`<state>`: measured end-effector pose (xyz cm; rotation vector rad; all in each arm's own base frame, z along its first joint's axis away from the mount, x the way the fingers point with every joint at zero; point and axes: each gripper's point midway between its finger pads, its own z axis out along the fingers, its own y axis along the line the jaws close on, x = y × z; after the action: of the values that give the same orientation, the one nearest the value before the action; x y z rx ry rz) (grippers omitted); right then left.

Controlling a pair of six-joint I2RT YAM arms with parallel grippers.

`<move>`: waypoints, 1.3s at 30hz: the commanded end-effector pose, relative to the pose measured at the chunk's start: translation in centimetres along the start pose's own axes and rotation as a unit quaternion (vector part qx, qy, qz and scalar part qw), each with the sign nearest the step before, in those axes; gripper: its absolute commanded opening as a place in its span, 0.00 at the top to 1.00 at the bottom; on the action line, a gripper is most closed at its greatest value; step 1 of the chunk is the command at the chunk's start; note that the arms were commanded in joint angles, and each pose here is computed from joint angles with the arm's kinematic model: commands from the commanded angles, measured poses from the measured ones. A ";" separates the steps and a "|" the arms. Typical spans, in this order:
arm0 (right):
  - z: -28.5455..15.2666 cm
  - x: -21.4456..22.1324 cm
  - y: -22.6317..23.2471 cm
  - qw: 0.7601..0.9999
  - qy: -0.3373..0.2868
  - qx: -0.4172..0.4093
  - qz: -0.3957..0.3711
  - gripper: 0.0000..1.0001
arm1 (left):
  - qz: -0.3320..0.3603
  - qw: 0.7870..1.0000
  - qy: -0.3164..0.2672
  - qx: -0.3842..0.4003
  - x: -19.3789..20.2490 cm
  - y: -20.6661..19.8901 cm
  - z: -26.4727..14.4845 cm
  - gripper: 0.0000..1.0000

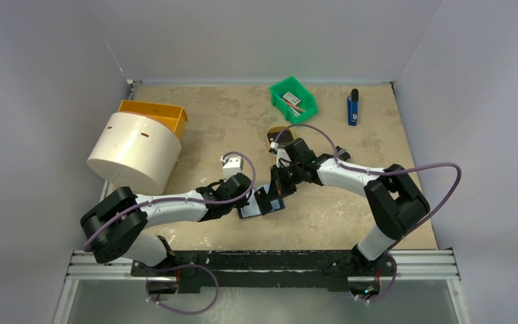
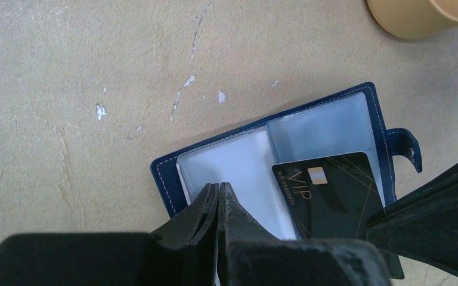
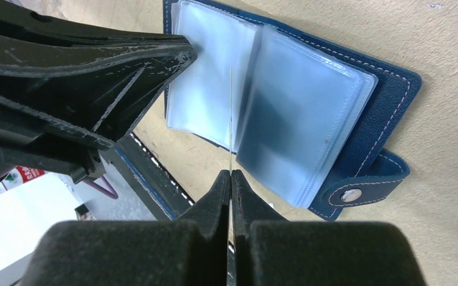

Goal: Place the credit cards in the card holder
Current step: Insert the credit card into the card holder.

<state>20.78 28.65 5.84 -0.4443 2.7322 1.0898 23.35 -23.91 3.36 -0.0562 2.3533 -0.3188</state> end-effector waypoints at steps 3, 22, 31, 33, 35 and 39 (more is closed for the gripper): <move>0.4 -0.7 0.6 1.000 0.002 -0.007 0.021 1.00 | -0.006 1.000 -0.017 0.002 -0.7 -0.1 0.0 1.00; 1.7 -1.3 -0.6 0.998 -0.007 0.016 0.058 1.00 | -0.007 1.000 -0.014 0.002 -0.3 0.2 0.1 1.00; 2.3 -2.3 -1.0 0.997 -0.028 0.024 0.073 1.00 | -0.006 1.000 -0.013 0.001 -0.1 0.4 0.1 1.00; 2.5 -2.6 -1.2 0.996 -0.033 0.025 0.075 1.00 | -0.007 1.000 -0.013 0.001 -0.2 0.4 0.0 1.00; 2.7 -2.6 -1.2 0.996 -0.033 0.024 0.077 1.00 | -0.008 1.000 -0.013 0.001 -0.1 0.5 0.0 1.00; 2.9 -2.4 -1.2 0.996 -0.030 0.019 0.081 1.00 | -0.009 1.000 -0.015 0.001 -0.1 0.5 -0.1 1.00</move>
<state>22.37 29.75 3.42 -0.2035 2.8064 1.0768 22.98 -23.40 2.60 -0.0540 2.3607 -0.3092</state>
